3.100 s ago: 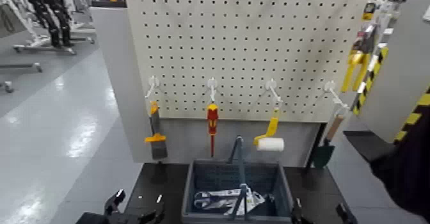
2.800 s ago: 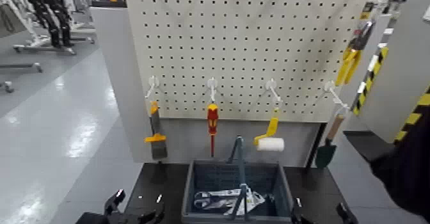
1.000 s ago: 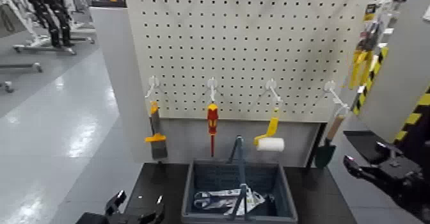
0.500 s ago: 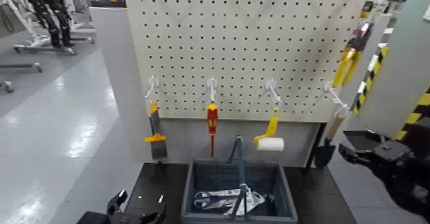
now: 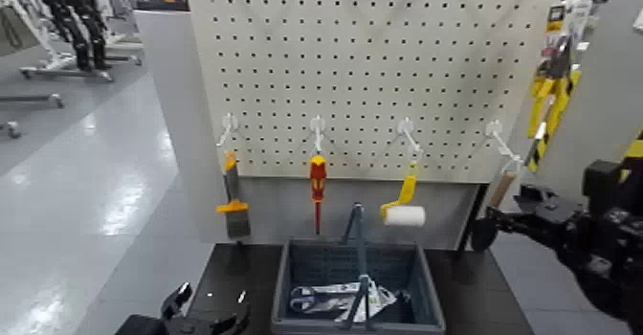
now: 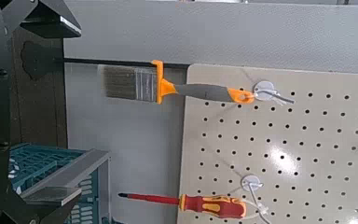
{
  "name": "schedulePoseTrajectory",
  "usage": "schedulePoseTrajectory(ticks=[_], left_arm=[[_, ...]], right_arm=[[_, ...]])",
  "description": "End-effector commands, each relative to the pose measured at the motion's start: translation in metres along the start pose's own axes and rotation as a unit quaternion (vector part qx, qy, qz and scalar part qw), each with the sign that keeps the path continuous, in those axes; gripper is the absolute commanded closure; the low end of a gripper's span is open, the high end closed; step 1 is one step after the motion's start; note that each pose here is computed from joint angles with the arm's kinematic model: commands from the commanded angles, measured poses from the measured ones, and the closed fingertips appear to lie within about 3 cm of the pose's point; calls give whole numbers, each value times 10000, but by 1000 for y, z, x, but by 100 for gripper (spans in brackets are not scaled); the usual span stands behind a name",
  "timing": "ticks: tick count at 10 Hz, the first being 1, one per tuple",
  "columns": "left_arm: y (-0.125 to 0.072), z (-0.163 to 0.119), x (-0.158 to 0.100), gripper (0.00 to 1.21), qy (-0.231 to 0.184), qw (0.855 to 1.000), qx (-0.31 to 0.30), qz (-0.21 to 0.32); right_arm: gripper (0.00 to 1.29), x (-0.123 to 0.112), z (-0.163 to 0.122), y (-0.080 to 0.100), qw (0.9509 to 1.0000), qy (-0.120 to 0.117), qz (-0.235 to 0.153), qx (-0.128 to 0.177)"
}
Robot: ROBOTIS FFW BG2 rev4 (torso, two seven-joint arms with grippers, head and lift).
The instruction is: Put the tool with the wooden handle into the crate.
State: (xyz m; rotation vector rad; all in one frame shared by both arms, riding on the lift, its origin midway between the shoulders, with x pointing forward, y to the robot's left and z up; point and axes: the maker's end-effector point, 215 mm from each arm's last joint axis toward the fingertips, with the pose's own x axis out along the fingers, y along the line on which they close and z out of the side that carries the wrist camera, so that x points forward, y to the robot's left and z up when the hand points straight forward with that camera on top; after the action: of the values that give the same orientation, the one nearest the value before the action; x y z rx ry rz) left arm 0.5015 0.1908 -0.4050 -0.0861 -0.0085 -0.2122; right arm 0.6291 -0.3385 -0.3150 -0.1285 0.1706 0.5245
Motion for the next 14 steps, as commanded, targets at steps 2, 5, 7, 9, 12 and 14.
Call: schedulePoseTrajectory(ticks=[2,5,7,9,12,14], left_arm=[[-2,0,3,11,2,10000,-8,-34],[-3,-1,3,11,24,10000,-8,-64],[-2,-3,3,11,45,10000,-9,-56],[-2,-2,3,11,38,10000,-7,-64],[-1,-3,3,11,44,10000,-7,-64],[-1,-4,2,11,52,10000,-8,-55]], right_arm=[[53,10,1,2,9999,-42,107,54],[108,12,5,2,9999,-93,93,82],[112,11,6,2,9999,-113,88,78],[113,11,4,6,9998,-131,108,98],[113,7,9,8,9995,-243,111,145],[113,4,17,15,9993,-339,121,134]])
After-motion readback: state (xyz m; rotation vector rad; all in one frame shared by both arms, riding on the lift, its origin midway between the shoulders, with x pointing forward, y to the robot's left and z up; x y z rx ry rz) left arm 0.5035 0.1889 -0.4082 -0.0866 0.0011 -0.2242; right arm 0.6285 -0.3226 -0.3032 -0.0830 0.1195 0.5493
